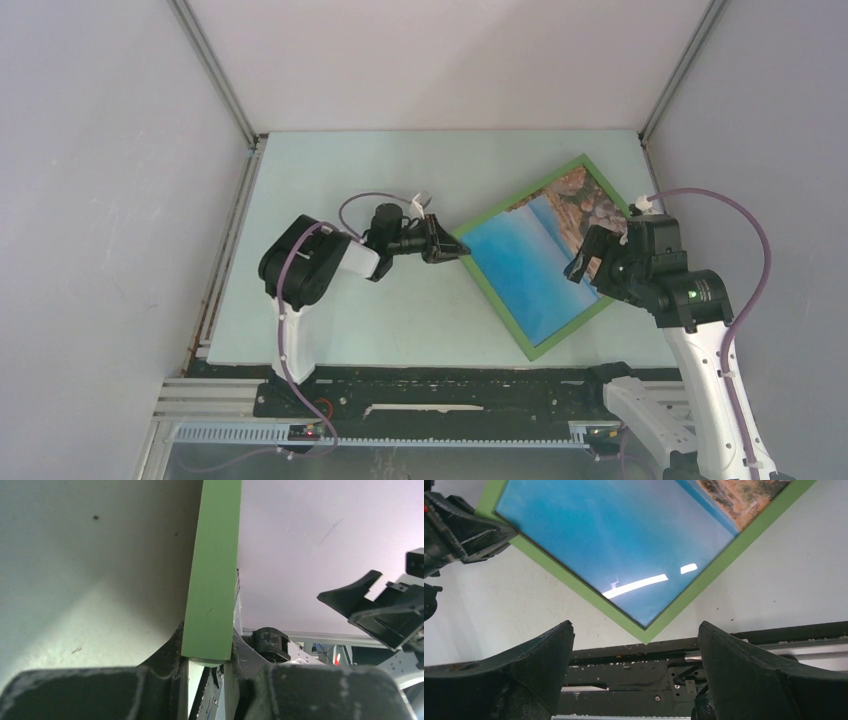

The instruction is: Put the photo into the frame

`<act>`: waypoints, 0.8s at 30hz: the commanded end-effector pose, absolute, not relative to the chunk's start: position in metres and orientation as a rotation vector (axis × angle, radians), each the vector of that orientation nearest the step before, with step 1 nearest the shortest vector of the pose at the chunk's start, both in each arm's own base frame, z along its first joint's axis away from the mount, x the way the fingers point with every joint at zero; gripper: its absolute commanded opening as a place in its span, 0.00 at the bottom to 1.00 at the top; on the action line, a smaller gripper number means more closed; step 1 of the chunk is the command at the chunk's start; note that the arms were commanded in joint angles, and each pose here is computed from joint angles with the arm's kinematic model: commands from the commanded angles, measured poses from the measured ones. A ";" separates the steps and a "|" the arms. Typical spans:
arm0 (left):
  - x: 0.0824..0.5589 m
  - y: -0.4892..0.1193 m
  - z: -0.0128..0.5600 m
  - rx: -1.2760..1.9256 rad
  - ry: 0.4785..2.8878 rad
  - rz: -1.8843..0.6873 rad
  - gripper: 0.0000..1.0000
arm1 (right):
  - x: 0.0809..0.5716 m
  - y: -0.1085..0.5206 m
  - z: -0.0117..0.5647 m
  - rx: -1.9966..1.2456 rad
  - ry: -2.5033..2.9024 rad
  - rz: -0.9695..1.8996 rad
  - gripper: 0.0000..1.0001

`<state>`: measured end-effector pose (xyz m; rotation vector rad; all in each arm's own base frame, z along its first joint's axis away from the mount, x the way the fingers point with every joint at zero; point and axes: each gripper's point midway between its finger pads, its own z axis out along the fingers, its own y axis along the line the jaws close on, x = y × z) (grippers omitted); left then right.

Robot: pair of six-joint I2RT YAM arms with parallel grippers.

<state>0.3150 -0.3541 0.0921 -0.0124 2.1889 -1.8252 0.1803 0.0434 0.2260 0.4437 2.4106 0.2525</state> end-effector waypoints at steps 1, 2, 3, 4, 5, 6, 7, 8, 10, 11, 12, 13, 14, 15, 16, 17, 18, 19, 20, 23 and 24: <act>0.333 -0.340 0.075 0.043 2.277 -1.487 0.17 | 0.181 0.057 0.235 0.345 2.381 0.352 1.00; 0.337 -0.337 0.073 0.036 2.295 -1.434 0.21 | 0.181 0.059 0.238 0.332 2.364 0.367 1.00; 0.342 -0.334 0.072 0.026 2.303 -1.400 0.24 | 0.181 0.058 0.241 0.329 2.349 0.369 1.00; 0.345 -0.332 0.071 0.017 2.308 -1.381 0.26 | 0.181 0.058 0.242 0.328 2.341 0.366 1.00; 0.348 -0.330 0.070 0.015 2.319 -1.361 0.27 | 0.181 0.057 0.242 0.329 2.337 0.360 1.00; 0.351 -0.330 0.068 0.020 2.332 -1.335 0.28 | 0.181 0.056 0.242 0.330 2.341 0.357 1.00; 0.351 -0.327 0.065 0.027 2.354 -1.301 0.30 | 0.180 0.056 0.241 0.333 2.351 0.354 1.00; 0.353 -0.324 0.061 0.030 2.374 -1.267 0.33 | 0.179 0.057 0.240 0.336 2.362 0.359 1.00; 0.356 -0.316 0.054 0.019 2.411 -1.192 0.47 | 0.177 0.059 0.242 0.340 2.368 0.375 1.00; 0.359 -0.312 0.054 0.018 2.413 -1.153 0.50 | 0.176 0.059 0.244 0.343 2.363 0.379 1.00; 0.362 -0.307 0.054 0.018 2.419 -1.106 0.55 | 0.175 0.059 0.246 0.345 2.353 0.379 1.00; 0.363 -0.300 0.054 0.013 2.434 -1.042 0.60 | 0.173 0.057 0.250 0.346 2.340 0.375 1.00; 0.368 -0.294 0.061 0.004 2.415 -0.986 0.65 | 0.171 0.055 0.253 0.346 2.329 0.366 1.00; 0.371 -0.289 0.067 -0.004 2.402 -0.948 0.70 | 0.169 0.053 0.257 0.347 2.320 0.356 1.00; 0.373 -0.284 0.072 -0.012 2.393 -0.907 0.73 | 0.167 0.051 0.259 0.348 2.315 0.345 1.00; 0.374 -0.279 0.079 -0.019 2.383 -0.869 0.75 | 0.166 0.050 0.262 0.345 2.307 0.338 1.00; 0.376 -0.274 0.086 -0.028 2.373 -0.835 0.76 | 0.165 0.048 0.264 0.347 2.305 0.329 1.00; 0.374 -0.267 0.092 -0.041 2.381 -0.790 0.77 | 0.163 0.047 0.266 0.347 2.305 0.323 1.00; 0.374 -0.259 0.098 -0.056 2.374 -0.745 0.78 | 0.161 0.046 0.267 0.349 2.307 0.321 1.00; 0.372 -0.232 0.128 -0.108 2.314 -0.614 0.81 | 0.157 0.046 0.272 0.351 2.293 0.327 1.00; 0.369 -0.225 0.140 -0.115 2.285 -0.593 0.81 | 0.156 0.046 0.275 0.354 2.278 0.334 1.00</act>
